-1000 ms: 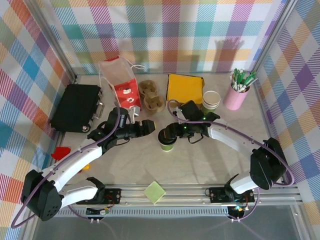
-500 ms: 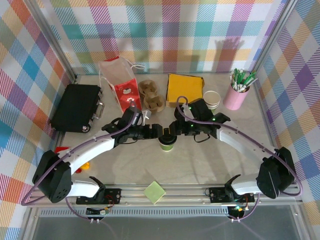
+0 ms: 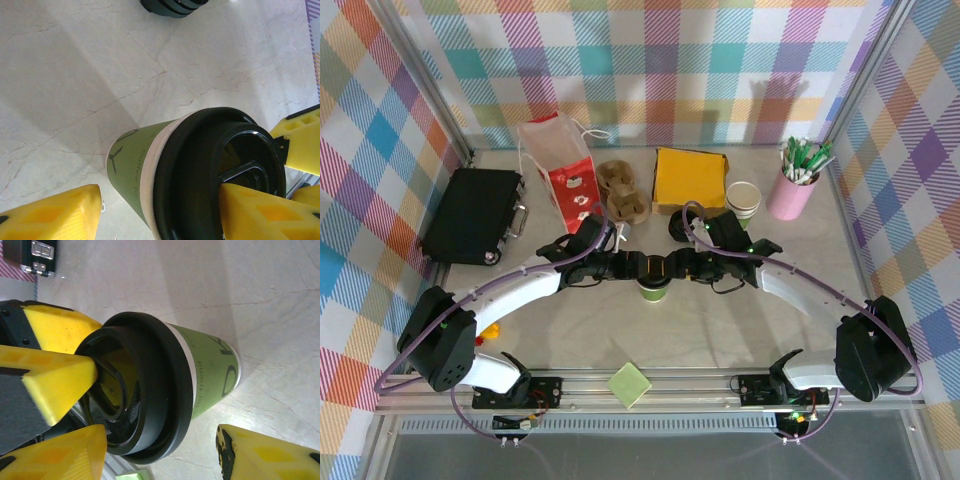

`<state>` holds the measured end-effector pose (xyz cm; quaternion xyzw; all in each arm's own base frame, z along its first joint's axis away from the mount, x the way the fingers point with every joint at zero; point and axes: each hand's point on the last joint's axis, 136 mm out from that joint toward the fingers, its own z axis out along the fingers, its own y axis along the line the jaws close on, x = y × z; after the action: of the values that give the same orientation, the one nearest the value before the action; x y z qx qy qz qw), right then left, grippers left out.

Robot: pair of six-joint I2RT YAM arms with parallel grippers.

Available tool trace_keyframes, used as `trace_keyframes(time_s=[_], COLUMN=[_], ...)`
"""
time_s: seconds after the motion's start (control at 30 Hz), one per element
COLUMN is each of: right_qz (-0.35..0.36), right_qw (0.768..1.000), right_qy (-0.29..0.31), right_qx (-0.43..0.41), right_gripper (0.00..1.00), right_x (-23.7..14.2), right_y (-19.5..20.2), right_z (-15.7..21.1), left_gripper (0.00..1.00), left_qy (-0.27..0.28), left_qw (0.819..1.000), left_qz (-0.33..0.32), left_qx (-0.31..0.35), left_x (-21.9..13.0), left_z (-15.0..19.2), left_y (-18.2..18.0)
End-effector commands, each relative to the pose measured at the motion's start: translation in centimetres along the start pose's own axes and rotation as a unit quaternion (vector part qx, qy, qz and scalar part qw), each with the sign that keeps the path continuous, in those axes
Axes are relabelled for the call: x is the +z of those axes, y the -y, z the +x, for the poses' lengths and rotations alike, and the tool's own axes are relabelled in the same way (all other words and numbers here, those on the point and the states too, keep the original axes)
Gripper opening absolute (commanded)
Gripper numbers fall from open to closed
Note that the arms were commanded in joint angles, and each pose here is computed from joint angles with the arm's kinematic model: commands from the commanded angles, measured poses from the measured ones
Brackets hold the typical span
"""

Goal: Pack the takeout coffee

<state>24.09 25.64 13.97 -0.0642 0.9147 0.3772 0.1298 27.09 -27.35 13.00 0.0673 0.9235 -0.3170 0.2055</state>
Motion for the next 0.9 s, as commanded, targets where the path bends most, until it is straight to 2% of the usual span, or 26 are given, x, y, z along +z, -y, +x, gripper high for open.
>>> trace_keyframes(time_s=[0.0,0.2,0.87], right_qz=[-0.033,-0.041,-0.041], right_qw=[0.999,0.999,0.999], right_qy=[0.008,0.007,0.008], right_qx=[0.003,0.003,0.009], right_gripper=[0.6,0.57,0.53], right_x=[-0.1,0.0,0.1], right_y=[-1.2,-1.6,-1.7], right_z=[-0.5,-0.6,-0.5], left_gripper=[0.6,0.59,0.7], left_qy=[-0.001,0.007,0.034], left_qw=[1.0,1.0,0.999], left_qz=[-0.018,-0.017,-0.004], left_qx=[0.006,0.006,0.011], left_x=[-0.6,-1.1,-3.4], left_z=[-0.1,-0.4,-1.2], left_y=[0.0,0.2,1.6])
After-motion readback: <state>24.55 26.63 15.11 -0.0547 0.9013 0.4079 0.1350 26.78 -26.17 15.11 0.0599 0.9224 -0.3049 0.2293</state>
